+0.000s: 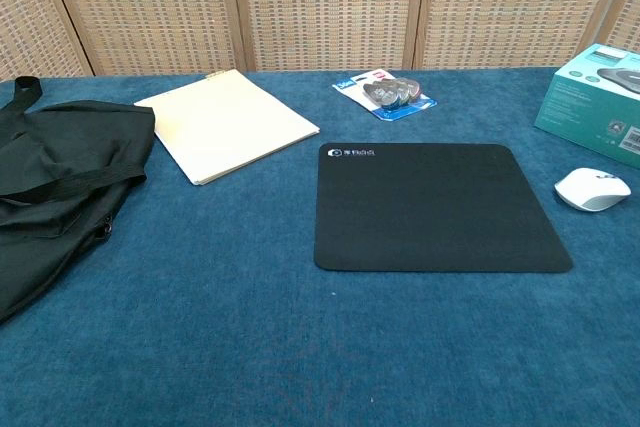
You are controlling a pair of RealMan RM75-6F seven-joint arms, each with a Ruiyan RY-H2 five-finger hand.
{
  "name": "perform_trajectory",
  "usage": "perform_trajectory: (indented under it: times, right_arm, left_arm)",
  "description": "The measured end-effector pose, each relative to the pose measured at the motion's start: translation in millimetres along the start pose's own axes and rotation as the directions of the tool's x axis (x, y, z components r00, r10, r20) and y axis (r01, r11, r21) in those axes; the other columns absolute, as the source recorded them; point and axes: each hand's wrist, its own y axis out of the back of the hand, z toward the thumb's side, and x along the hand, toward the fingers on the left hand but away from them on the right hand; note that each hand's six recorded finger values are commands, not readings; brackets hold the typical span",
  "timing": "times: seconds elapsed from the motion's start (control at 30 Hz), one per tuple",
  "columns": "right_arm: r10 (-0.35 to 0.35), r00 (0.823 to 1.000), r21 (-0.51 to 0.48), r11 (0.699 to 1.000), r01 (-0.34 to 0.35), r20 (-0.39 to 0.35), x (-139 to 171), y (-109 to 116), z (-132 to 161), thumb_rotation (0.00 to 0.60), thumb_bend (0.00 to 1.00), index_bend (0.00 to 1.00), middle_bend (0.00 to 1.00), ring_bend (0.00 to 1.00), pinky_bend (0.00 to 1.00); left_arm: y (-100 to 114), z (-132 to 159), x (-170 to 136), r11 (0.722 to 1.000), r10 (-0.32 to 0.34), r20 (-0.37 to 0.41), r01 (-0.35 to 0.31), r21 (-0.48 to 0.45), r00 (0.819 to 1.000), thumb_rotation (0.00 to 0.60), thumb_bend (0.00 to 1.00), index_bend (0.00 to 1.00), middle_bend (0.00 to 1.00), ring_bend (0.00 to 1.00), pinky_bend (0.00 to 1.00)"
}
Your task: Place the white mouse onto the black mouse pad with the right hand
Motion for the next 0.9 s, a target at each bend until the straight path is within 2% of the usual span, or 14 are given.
perform_trajectory:
  times: [0.23,0.43,0.63,0.9]
  right_arm:
    - [0.025,0.987,0.107,0.994,-0.008,-0.159,-51.1,-14.4,24.2,0.600,0.00,0.05,0.00,0.00,0.00]
    - [0.108,0.968,0.200,0.978,-0.063,-0.225,-89.9,-39.0,42.9,0.600,0.00,0.09,0.03,0.00,0.00]
    - [0.233,0.938,0.287,0.945,-0.156,-0.257,-126.5,-75.5,52.7,0.600,0.00,0.13,0.08,0.00,0.00]
    - [0.326,0.910,0.352,0.908,-0.226,-0.258,-167.7,-112.6,48.7,0.600,0.00,0.16,0.10,0.00,0.01]
  left_arm:
    - [-5.4,-3.0,12.4,1.000,-0.015,-0.027,0.016,0.010,1.000,0.600,0.00,0.00,0.00,0.00,0.00]
    - [-8.0,-3.7,23.1,1.000,-0.015,-0.041,0.015,0.009,0.999,0.600,0.00,0.00,0.00,0.00,0.00]
    - [-10.5,-9.5,28.7,1.000,-0.020,-0.064,0.020,0.006,0.998,0.600,0.00,0.00,0.00,0.00,0.00]
    - [-13.2,-13.7,34.4,1.000,-0.030,-0.085,0.031,0.005,0.996,0.600,0.00,0.00,0.00,0.00,0.00]
